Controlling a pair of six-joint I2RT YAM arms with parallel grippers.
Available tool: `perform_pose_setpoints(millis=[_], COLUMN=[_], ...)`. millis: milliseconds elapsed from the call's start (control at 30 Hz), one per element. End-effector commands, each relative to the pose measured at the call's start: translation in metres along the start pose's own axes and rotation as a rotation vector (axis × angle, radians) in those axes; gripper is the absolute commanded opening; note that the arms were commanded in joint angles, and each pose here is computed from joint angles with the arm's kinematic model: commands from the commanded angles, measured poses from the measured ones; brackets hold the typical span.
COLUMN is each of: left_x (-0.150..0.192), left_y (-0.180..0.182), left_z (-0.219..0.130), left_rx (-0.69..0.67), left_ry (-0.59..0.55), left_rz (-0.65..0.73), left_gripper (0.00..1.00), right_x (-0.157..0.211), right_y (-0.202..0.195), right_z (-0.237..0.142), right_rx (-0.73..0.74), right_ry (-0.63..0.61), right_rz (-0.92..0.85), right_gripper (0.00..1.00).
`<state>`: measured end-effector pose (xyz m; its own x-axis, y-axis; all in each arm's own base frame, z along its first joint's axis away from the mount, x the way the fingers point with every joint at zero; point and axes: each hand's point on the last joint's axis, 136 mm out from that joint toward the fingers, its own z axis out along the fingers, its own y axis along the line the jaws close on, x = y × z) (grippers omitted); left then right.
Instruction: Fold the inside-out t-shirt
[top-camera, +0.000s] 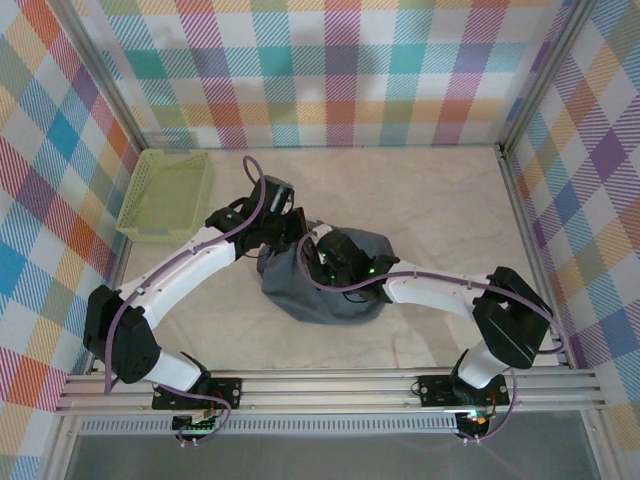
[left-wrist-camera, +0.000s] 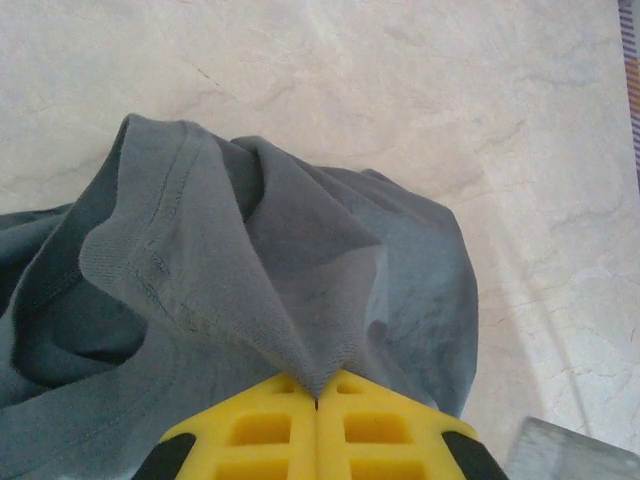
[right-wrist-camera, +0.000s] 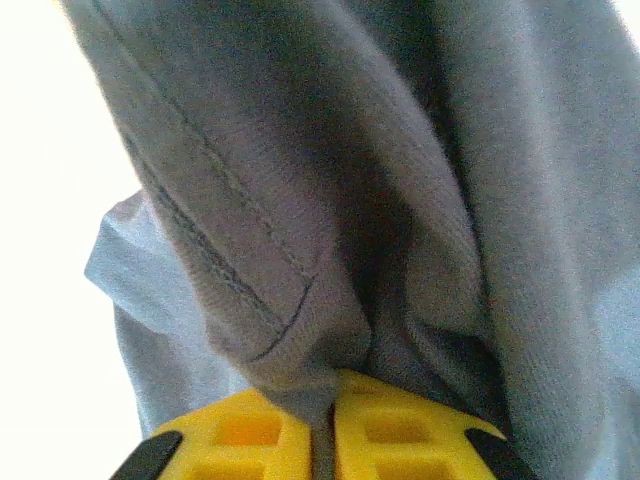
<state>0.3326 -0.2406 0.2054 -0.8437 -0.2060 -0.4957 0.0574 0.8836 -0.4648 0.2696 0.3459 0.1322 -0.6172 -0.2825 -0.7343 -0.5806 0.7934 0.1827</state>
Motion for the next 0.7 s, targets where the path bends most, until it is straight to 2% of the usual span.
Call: perform_pose_setpoints(millis=[0, 167, 333, 467, 567, 667], left_x=[-0.007, -0.007, -0.007, -0.002, 0.003, 0.006], left_y=[-0.004, 0.000, 0.000, -0.012, -0.031, -0.039], left_z=[-0.010, -0.005, 0.003, 0.008, 0.006, 0.005], left_rx=[-0.003, -0.024, -0.040, 0.000, 0.046, 0.049], left_ry=[-0.021, -0.022, 0.004, 0.051, 0.052, 0.029], left_rz=[0.013, 0.019, 0.034, 0.057, 0.111, 0.147], left_gripper=[0.00, 0.00, 0.00, 0.00, 0.00, 0.00], right_x=[-0.018, -0.022, -0.036, -0.041, -0.037, -0.029], right_y=[0.009, 0.010, 0.006, 0.002, -0.002, -0.011], right_z=[-0.028, -0.050, -0.095, -0.133, -0.149, -0.146], right_rx=[-0.041, -0.064, -0.072, -0.074, -0.069, -0.040], right_ry=[-0.062, -0.076, -0.136, -0.160, -0.147, -0.121], right_rz=[-0.004, 0.012, 0.019, 0.008, 0.010, 0.041], right_gripper=[0.10, 0.00, 0.00, 0.00, 0.00, 0.00])
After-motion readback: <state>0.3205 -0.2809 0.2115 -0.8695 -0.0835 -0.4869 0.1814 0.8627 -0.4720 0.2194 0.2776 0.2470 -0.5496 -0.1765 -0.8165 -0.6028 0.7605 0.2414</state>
